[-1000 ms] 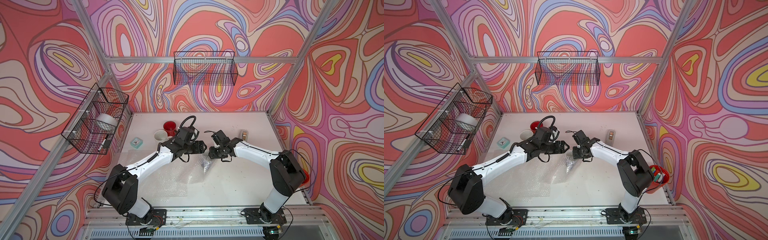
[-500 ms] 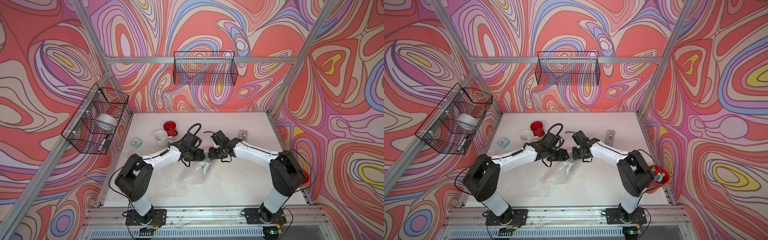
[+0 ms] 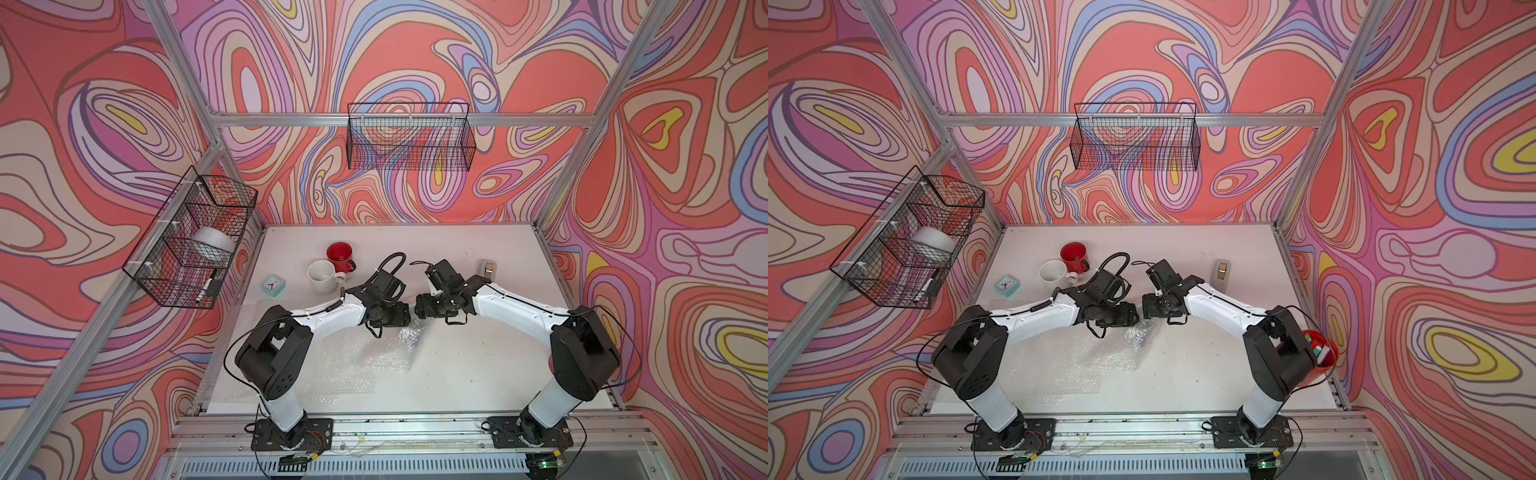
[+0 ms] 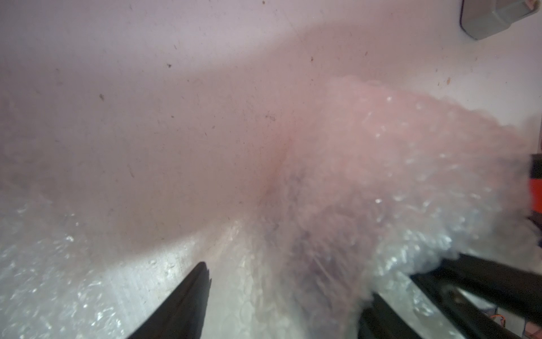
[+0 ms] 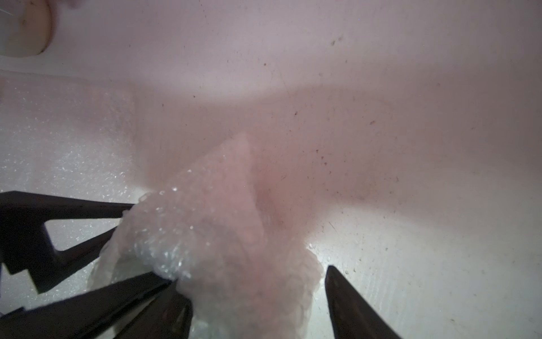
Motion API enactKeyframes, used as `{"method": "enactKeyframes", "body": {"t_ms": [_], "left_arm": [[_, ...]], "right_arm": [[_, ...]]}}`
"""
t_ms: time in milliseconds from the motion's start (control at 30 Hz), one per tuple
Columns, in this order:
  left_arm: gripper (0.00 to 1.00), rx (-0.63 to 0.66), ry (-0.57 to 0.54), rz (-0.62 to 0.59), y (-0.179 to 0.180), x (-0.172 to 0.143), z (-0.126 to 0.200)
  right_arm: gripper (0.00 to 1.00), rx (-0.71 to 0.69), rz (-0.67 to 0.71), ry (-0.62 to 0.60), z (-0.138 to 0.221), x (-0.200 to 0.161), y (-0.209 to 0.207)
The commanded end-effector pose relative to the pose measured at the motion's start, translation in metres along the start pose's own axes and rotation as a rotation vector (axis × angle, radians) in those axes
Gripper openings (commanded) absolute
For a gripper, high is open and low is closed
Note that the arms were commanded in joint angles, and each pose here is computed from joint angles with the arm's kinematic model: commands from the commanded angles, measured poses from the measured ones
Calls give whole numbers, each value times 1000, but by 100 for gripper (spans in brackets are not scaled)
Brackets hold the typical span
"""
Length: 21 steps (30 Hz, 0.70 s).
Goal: Wrap mugs in bubble wrap
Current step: Wrap the mug in bubble wrap.
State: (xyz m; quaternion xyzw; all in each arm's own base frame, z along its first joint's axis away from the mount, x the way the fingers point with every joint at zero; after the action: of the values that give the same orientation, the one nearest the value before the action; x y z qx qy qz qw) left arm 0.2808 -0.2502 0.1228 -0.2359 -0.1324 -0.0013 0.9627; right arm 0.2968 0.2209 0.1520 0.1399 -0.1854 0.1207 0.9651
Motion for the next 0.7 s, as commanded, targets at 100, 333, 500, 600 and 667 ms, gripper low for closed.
{"method": "enactKeyframes", "body": {"t_ms": [100,333,500,600,667], "left_arm": [[73,27,40,11,3,-10,-2],[74,-20,-20,22,-3,-12,32],[77,9,-101,34,11,-19,64],[77,35,-102,96,37,-29,71],[77,64,-94,136,55,-38,75]], "right_arm": [[63,-90,-15,66,-22,-5,-11],[46,-137,-29,68,-24,-8,-17],[42,-209,-22,40,-14,-2,-22],[42,-251,-11,24,-8,1,-25],[41,-254,-8,16,-6,4,-25]]}}
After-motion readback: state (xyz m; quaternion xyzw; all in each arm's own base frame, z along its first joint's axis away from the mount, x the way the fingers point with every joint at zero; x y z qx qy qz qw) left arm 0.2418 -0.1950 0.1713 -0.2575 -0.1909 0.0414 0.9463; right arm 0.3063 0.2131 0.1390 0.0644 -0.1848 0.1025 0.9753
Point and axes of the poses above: each gripper's point midway between its finger pads, its own z axis back along the fingers, its own y axis along the line the jaws close on, x = y × z, the point moved 7 cm from there along z, back along the fingers, and after that the axes turned 5 degrees about z, right-handed, at the moved point
